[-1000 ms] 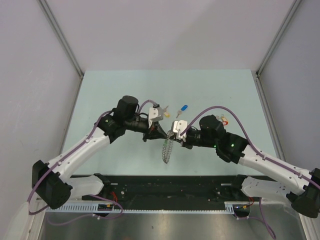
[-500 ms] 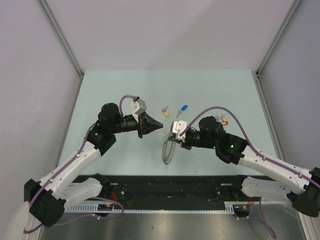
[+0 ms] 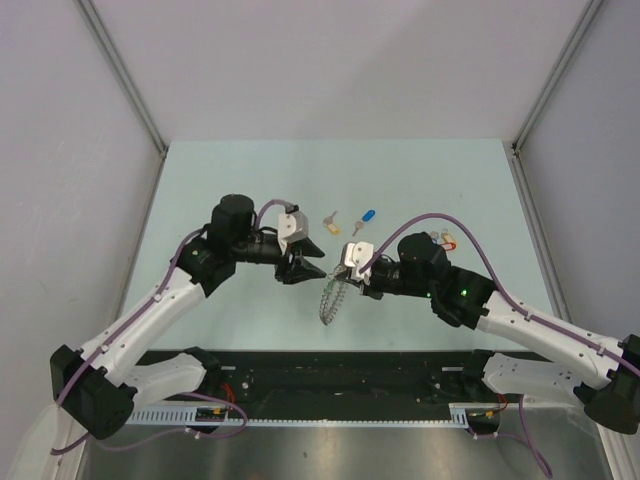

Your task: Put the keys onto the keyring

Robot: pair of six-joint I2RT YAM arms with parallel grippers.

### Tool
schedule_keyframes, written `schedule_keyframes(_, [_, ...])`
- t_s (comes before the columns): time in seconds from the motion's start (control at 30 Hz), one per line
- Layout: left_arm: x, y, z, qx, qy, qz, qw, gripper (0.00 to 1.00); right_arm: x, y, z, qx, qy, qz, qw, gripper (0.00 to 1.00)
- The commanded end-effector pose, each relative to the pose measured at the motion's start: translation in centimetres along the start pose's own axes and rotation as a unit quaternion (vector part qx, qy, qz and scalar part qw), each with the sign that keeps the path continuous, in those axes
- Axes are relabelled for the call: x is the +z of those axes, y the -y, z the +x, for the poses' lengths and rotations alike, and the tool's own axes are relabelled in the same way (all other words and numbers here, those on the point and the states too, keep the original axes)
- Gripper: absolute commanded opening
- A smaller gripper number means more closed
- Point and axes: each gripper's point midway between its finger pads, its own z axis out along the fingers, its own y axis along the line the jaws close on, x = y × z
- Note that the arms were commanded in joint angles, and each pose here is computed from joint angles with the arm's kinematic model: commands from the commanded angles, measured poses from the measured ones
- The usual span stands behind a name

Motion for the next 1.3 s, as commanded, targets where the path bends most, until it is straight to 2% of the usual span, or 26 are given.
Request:
schedule_keyframes(0.0, [0.2,2.2,0.9,0.043,-0.040,0.062,0.996,0.52,-0.3,0.2,-2.3,-0.023,0.039,-0.001,0.999,0.00])
schedule_keyframes(0.07, [0.7,2.2,1.5,0.040,-0.058,0.069,0.995,0.51,-0.2,0.0,-2.4,-0.026,0.038,-0.008,0.999,0.00])
schedule_keyframes(0.2, [1.4,2.3,1.6,0.044,-0.073,0.078,0.993,0.38,-0.1,-0.2,-2.5,-0.029,0.039,-0.015,0.999,0.00])
schedule_keyframes(0.6, [2.3,3.0,2.2,0.038,-0.092,0.105,0.989,0.31,0.1,-0.8,-2.5,-0.031,0.035,-0.025,0.999,0.00])
schedule_keyframes(0.83, [2.5,3.4,3.3,0.027,-0.112,0.116,0.987,0.23,0.0,-0.8,-2.5,-0.031,0.033,-0.023,0.999,0.00])
schedule_keyframes(0.97, [2.3,3.6,3.3,0.029,-0.111,0.115,0.987,0.16,-0.2,-0.8,-2.8,-0.031,0.034,-0.021,0.999,0.00])
schedule_keyframes(1.0, [2.3,3.7,3.0,0.031,-0.107,0.116,0.987,0.08,-0.2,-0.9,-2.7,-0.031,0.033,-0.022,0.999,0.00])
schedule_keyframes(1.07, [2.2,3.8,2.7,0.034,-0.101,0.117,0.987,0.00,-0.2,-0.9,-2.7,-0.031,0.031,-0.021,0.999,0.00])
schedule_keyframes(1.27, [2.0,3.2,0.8,0.038,-0.071,0.078,0.994,0.00,-0.8,-1.1,-2.7,-0.027,0.026,-0.018,0.999,0.00])
